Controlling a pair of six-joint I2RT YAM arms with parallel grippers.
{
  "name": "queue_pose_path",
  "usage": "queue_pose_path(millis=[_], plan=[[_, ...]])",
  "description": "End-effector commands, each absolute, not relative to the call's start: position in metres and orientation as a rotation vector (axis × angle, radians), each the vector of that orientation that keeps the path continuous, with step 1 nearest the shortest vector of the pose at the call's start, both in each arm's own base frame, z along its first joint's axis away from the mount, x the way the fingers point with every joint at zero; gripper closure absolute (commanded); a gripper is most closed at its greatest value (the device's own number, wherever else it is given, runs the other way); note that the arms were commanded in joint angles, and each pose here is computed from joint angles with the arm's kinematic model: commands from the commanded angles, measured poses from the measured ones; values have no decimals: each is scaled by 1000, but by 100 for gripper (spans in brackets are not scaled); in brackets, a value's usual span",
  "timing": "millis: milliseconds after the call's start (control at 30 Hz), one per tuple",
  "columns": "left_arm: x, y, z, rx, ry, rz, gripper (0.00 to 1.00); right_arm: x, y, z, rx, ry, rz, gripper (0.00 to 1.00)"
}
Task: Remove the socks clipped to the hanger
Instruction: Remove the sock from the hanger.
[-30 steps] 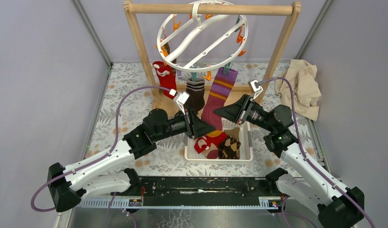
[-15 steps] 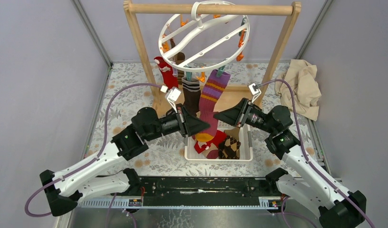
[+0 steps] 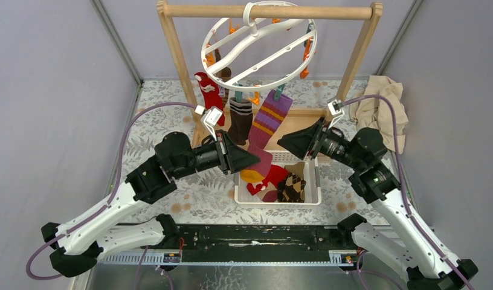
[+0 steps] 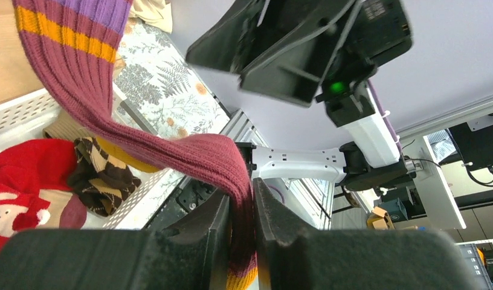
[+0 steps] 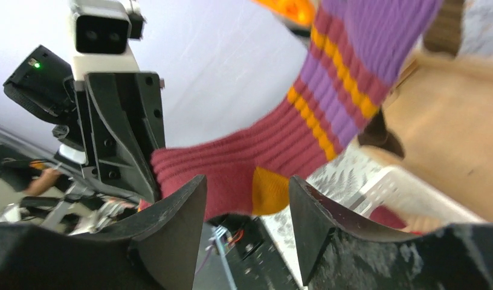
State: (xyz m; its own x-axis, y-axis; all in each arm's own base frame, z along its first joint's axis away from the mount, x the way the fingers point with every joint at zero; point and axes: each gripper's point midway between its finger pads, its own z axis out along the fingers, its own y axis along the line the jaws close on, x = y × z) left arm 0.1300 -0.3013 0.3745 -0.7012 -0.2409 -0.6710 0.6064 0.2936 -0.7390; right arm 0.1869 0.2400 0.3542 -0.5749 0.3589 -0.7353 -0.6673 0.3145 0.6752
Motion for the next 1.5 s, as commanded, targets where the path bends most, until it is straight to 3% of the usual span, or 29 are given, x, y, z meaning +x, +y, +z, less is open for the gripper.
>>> queue_pose_path(millis=[0,200,367,400,433,800,1267,1467], plan=[[117,-296,397,346,1828,-1542,75,197,225,394,-367,1556,1203,40],[110,-291,417,359,1809,-1567,75,222,213,411,-383,1534,992,22],[106,-291,431,379,1799,-1583,74,230,210,419,-404,1502,928,14],[106,-292,433,382,1796,-1589,74,230,210,421,-407,1496,928,4],[105,-292,435,386,1793,-1594,74,230,211,422,-413,1491,930,1],[99,-289,450,378,1772,-1637,74,241,222,419,-429,1477,959,1],[97,-292,453,376,1787,-1666,76,272,234,449,-407,1379,935,21],[96,-289,455,374,1777,-1662,76,271,232,467,-411,1317,925,23]])
